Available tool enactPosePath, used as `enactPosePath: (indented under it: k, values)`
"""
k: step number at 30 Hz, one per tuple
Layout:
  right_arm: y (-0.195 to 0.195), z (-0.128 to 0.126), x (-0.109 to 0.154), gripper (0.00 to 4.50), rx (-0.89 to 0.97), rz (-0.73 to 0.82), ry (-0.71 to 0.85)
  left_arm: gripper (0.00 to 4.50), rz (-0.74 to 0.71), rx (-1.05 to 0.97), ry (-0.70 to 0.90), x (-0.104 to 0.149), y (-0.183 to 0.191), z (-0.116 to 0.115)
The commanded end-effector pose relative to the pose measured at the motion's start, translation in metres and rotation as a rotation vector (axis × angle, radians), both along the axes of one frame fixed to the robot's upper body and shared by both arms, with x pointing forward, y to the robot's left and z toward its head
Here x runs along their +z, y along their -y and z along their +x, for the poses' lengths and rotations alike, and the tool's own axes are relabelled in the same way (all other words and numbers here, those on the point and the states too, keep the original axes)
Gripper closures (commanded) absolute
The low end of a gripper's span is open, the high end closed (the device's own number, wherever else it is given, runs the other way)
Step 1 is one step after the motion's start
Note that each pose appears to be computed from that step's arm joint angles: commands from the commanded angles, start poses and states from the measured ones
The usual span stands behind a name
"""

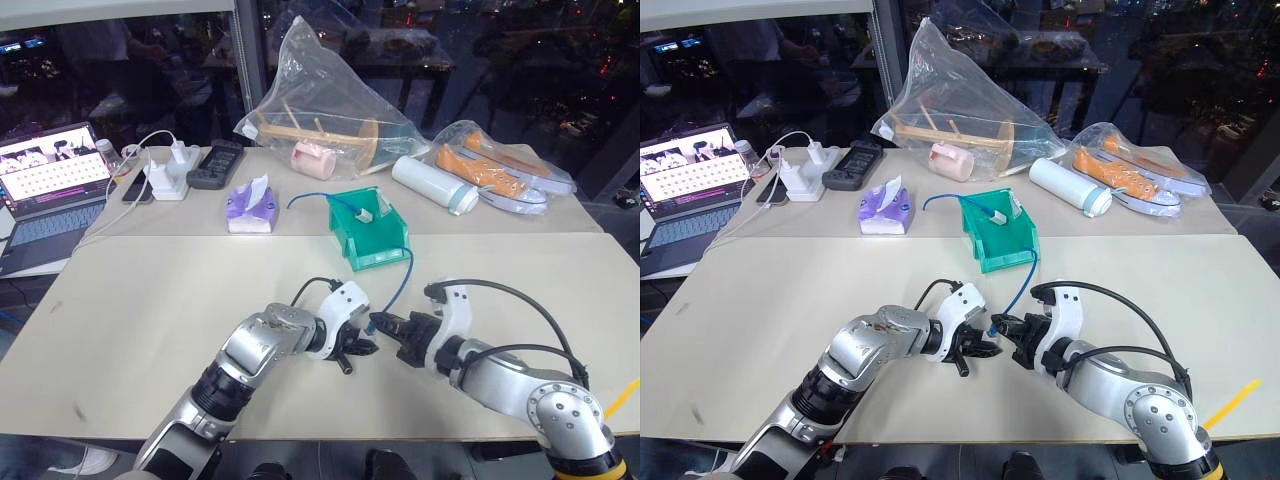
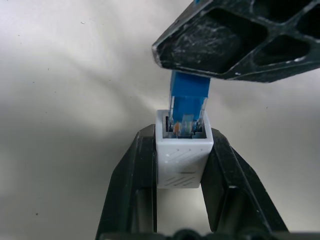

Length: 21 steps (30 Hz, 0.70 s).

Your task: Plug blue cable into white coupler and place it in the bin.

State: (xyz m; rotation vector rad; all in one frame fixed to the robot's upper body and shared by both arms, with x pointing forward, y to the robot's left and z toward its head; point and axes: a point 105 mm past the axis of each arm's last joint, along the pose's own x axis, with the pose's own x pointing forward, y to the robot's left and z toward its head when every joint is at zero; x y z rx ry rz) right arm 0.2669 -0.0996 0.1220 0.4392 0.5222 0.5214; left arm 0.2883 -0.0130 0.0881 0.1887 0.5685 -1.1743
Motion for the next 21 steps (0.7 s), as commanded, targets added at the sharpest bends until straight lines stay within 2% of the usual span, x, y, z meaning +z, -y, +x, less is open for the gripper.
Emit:
enactPosePath:
  k: [1, 4, 13, 21]
  values:
    - [-0.023, -0.024, -0.024, 4.5, 0.15, -0.025, -0.107, 3.82, -0.053, -0.002, 0.043, 0.015, 0.007, -0.003]
    - [-0.021, -0.026, -0.027, 4.5, 0.157, -0.056, -0.109, 3.82, -0.057, 0.016, 0.035, 0.014, 0.005, -0.003]
    - [-0.013, -0.03, -0.058, 4.5, 0.17, -0.121, -0.163, 3.82, -0.046, 0.013, 0.024, 0.013, 0.001, 0.0]
    - [-0.022, -0.03, -0.065, 4.5, 0.22, -0.156, -0.142, 3.82, -0.053, -0.005, 0.037, 0.019, 0.008, 0.003]
